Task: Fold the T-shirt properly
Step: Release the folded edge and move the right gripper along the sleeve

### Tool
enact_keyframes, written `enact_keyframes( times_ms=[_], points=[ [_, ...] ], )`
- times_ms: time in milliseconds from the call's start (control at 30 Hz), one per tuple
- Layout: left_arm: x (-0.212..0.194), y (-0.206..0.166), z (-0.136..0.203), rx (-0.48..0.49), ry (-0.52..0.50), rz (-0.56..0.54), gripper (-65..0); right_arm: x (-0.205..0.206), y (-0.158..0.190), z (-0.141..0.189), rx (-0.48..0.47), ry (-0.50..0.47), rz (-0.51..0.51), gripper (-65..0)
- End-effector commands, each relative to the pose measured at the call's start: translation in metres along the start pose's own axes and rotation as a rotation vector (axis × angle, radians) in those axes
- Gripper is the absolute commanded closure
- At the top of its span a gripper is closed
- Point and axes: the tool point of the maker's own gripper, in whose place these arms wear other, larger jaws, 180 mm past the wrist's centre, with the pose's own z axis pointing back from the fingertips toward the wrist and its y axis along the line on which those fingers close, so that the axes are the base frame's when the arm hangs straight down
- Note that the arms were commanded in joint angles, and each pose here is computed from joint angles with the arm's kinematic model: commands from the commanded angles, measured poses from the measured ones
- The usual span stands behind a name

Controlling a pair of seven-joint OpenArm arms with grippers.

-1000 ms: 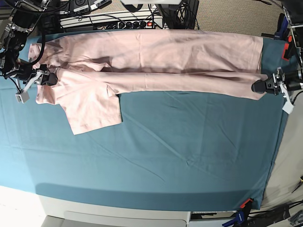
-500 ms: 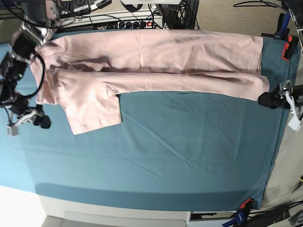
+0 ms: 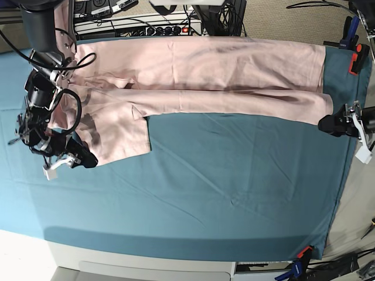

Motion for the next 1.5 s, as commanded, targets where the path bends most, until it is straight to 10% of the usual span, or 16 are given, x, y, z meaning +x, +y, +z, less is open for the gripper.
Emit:
enact_keyframes(
  times_ms=[0, 700, 1133, 1267, 1467],
  points=[
    [0.018, -0.001, 0.013, 0.011, -0.038, -0.037, -34.3, 0.004, -0.009, 0.006, -0.065, 0.028, 0.030, -27.4],
    [0.018, -0.001, 0.013, 0.011, -0.038, -0.037, -34.3, 0.007, -0.031, 0.013, -0.276, 0.067, 0.089, -27.4],
    [0.018, -0.001, 0.013, 0.011, -0.038, -0.037, -34.3, -0.042, -0.015, -0.015, -0.173, 0.169, 0.084, -26.6],
    [0.018, -0.001, 0.013, 0.011, -0.038, -0.037, -34.2, -0.039, 0.001, -0.012, -0.078, 0.161, 0.090, -0.5],
    [0.018, -0.001, 0.013, 0.011, -0.038, -0.037, -29.1, -0.023, 0.054, -0.001, 0.164, 0.116, 0.139, 0.0]
  ],
)
